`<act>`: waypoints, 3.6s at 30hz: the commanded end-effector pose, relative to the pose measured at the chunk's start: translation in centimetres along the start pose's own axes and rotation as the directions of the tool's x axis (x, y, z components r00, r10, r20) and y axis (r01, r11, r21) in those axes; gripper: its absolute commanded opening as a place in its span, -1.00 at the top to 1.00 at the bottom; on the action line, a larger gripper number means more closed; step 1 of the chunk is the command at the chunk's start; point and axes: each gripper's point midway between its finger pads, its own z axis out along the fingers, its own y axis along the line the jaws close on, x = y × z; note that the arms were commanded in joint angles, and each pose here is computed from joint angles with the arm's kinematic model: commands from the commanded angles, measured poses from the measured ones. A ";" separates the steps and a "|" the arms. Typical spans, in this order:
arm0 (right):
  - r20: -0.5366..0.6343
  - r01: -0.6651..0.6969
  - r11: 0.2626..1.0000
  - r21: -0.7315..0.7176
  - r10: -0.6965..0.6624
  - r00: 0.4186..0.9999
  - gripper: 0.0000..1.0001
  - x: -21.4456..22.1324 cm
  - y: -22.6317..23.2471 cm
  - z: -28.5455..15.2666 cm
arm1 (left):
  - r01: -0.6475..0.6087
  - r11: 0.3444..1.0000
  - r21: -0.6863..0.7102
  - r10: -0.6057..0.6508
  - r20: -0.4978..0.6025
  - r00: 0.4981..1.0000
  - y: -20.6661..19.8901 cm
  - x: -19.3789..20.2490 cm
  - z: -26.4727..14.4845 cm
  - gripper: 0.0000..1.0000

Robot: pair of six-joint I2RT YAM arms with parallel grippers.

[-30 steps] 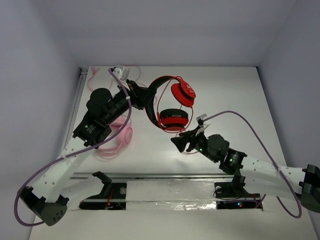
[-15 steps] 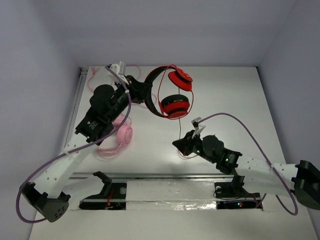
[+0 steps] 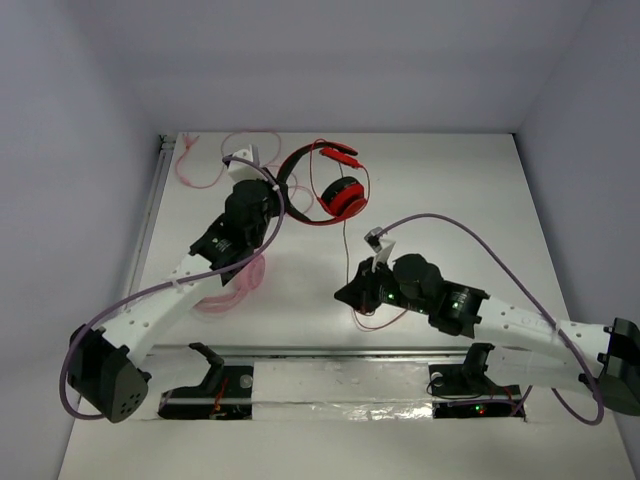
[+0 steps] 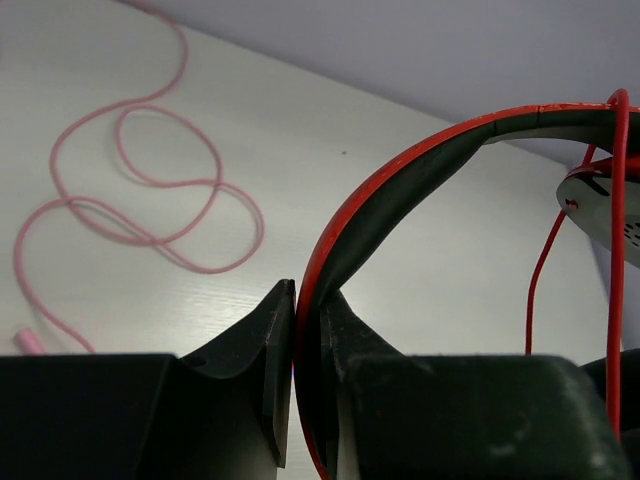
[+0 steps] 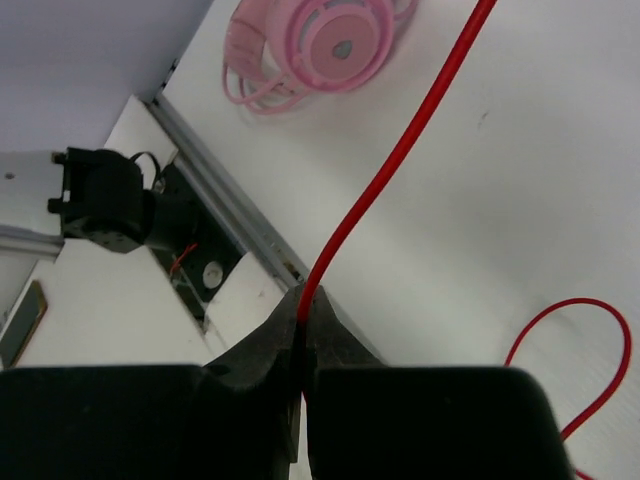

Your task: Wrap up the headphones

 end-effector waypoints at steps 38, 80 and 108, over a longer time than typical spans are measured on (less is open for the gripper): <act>-0.279 0.389 0.829 0.401 -0.294 0.914 0.99 -7.3 -0.9 -5.8 | -0.542 0.758 0.363 0.651 -0.372 0.662 -1.4 13.9 -7.7 1.00; 0.398 -0.075 0.942 0.326 -0.065 0.915 0.13 -10.0 -5.3 -5.4 | -0.238 0.826 0.511 0.345 -0.124 0.931 -9.1 0.6 -10.7 1.00; 0.289 -0.243 0.885 0.396 0.131 0.948 -0.37 -1.9 -15.6 1.3 | -0.176 0.822 0.542 0.284 -0.122 0.951 -10.8 -2.7 -9.7 1.00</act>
